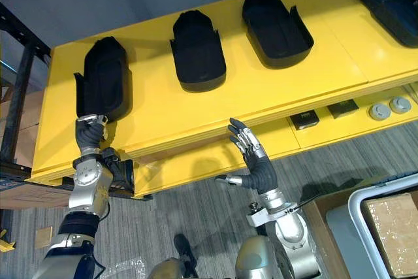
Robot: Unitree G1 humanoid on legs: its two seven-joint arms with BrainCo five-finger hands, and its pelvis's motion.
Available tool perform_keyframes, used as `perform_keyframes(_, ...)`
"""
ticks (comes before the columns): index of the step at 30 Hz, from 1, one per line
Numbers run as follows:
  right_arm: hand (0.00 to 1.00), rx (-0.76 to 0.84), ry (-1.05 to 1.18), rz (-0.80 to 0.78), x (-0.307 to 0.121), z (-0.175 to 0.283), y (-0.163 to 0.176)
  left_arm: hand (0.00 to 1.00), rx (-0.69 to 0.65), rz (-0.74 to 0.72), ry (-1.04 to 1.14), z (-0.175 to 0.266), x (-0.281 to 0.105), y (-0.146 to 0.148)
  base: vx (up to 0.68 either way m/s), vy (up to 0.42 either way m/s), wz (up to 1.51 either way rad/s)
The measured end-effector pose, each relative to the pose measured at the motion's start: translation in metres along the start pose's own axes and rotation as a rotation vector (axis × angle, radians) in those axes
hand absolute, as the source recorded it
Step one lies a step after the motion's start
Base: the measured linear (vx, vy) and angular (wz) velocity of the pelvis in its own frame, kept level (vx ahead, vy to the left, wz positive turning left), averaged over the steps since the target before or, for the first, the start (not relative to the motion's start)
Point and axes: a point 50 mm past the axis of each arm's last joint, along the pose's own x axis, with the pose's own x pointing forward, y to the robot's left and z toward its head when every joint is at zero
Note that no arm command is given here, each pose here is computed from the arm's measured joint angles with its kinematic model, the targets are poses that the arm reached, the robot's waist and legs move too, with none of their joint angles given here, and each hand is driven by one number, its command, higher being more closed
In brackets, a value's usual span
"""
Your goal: Walk over and take plastic housings, then place them on the shelf
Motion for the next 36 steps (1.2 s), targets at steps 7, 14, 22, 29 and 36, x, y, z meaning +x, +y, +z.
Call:
perform_keyframes(7, 0.0, -0.002, 0.001, 0.01, 0.001, 0.001, 0.0, 1.0, -0.005, 0.014, 0.0, 0.003, 0.008, 0.0, 0.0, -0.002, -0.02)
perform_keyframes(14, 0.0, -0.008, -0.005, 0.018, -0.005, 0.005, -0.001, 1.0, -0.021, 0.04, -0.02, 0.005, 0.004, 0.007, 0.0, 0.0, -0.04)
perform_keyframes(22, 0.0, 0.046, 0.001, -0.004, -0.012, 0.0, 0.014, 0.0, -0.096, 0.047, -0.156, 0.019, -0.086, 0.004, 0.02, -0.018, 0.32)
perform_keyframes(29, 0.0, -0.069, 0.136, -0.332, -0.025, -0.037, 0.002, 0.0, -0.009, 0.238, 0.105, -0.031, -0.16, 0.051, 0.02, -0.026, 0.55)
perform_keyframes(36, 0.0, -0.557, 0.289, -1.124, -0.116, -0.043, -0.071, 0.0, 0.213, 0.842, 0.384, -0.089, -0.245, 0.149, 0.0, -0.011, 0.11)
